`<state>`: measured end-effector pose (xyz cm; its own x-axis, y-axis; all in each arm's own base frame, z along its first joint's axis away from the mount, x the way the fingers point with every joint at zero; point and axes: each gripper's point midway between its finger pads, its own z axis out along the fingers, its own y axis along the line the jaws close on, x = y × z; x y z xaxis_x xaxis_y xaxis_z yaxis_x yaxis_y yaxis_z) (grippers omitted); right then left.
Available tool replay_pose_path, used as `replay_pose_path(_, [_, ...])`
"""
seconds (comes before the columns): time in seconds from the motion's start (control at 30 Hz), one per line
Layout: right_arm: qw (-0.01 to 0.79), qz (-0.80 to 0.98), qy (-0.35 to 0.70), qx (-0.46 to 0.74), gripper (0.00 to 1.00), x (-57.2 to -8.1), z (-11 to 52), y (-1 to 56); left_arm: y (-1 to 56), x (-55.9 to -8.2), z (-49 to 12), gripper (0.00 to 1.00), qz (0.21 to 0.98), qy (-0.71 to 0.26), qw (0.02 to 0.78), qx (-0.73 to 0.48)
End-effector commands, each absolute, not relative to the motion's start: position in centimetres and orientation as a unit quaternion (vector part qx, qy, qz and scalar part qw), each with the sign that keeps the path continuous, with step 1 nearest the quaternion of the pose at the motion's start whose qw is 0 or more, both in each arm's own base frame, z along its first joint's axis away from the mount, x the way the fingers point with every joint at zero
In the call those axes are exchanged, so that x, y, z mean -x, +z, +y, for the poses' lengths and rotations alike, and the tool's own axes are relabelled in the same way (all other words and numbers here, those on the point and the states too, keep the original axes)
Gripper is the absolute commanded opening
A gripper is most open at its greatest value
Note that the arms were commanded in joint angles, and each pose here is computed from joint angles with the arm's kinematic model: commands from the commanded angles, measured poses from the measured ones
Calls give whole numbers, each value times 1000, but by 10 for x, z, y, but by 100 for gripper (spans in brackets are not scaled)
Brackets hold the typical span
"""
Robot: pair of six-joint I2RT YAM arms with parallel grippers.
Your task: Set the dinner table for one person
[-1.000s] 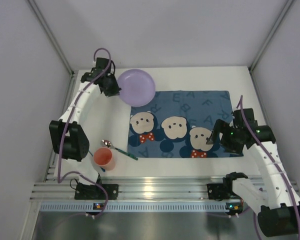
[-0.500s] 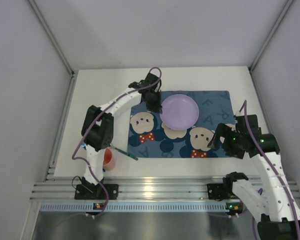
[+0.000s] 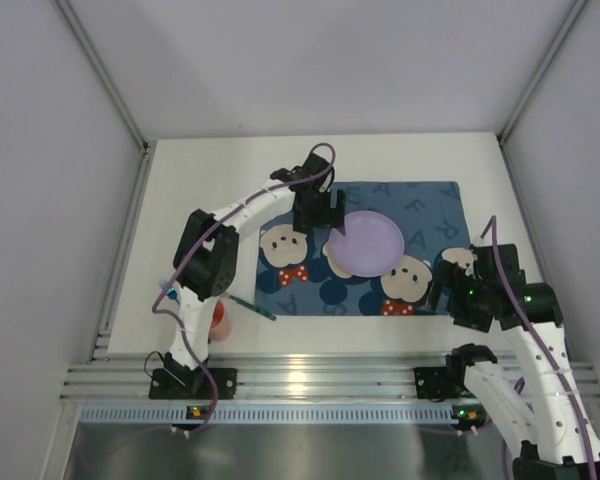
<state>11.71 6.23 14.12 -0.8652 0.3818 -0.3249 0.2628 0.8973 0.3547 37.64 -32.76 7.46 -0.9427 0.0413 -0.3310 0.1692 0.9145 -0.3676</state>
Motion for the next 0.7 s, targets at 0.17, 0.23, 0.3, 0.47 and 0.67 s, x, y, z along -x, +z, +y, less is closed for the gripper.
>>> replay_pose_path(0.17, [226, 950, 158, -149, 100, -140, 63, 170, 222, -368, -210, 98, 943, -47, 326, 36])
replay_pose_path(0.23, [232, 948, 164, -143, 100, -146, 65, 177, 234, -346, -173, 98, 946, -1, 318, 64])
replay_pose_path(0.3, [232, 948, 174, -135, 100, -152, 70, 179, 227, -328, -134, 98, 950, 52, 294, 92])
replay_pose_path(0.47, [223, 950, 182, -125, 100, -159, 74, 172, 215, -285, -77, 93, 953, 52, 247, 170])
replay_pose_path(0.67, [209, 953, 186, -114, 100, -159, 78, 162, 194, -233, -53, 98, 954, 83, 176, 229])
